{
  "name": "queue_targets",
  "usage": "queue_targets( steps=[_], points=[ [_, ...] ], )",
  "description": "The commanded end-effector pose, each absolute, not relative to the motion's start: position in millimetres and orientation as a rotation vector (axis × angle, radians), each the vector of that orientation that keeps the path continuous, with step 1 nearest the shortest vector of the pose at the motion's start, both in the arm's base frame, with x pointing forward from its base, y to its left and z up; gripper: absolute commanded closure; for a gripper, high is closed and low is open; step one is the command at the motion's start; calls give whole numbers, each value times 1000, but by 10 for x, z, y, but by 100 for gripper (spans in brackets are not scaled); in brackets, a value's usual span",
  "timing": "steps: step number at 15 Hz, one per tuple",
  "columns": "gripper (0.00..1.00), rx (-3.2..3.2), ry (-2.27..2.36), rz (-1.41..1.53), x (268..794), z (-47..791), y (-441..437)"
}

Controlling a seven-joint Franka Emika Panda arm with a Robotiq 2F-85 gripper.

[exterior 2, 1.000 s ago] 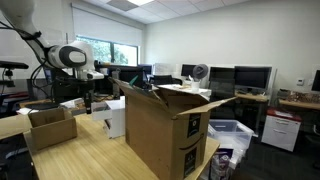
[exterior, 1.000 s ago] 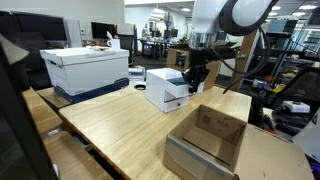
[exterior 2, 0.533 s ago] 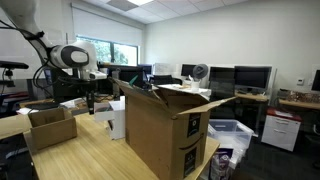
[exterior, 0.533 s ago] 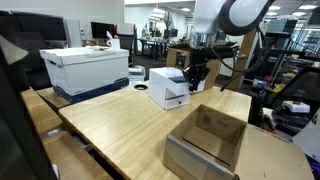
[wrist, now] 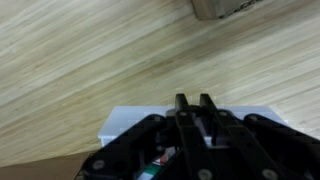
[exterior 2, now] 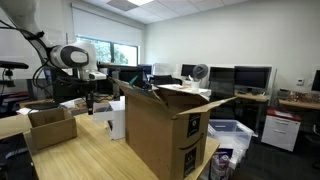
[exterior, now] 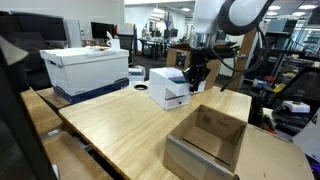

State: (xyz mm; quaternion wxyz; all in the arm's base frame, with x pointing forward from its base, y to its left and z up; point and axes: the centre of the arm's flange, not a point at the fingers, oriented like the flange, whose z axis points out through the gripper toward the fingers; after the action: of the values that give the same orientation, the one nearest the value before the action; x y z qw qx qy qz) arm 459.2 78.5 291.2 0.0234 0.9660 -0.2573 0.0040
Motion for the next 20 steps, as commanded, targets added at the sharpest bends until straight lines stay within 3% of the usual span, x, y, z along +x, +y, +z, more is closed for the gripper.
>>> queue_targets(
  steps=[1, 7, 8, 9, 12, 13, 17, 20],
  points=[
    [94, 3002, -814, -23, 4507, 2992, 815],
    [94, 3012, -838, -39, 4484, 2998, 852],
    [81, 3019, -834, -43, 4486, 2997, 859],
    [58, 3021, -834, -42, 4489, 3002, 864],
    [51, 3028, -803, -37, 4568, 3084, 870],
    [71, 3008, -832, -29, 4578, 2938, 868],
    [52, 3010, -827, -28, 4601, 2991, 885],
    [51, 3010, -826, -27, 4601, 2995, 886]
  ],
)
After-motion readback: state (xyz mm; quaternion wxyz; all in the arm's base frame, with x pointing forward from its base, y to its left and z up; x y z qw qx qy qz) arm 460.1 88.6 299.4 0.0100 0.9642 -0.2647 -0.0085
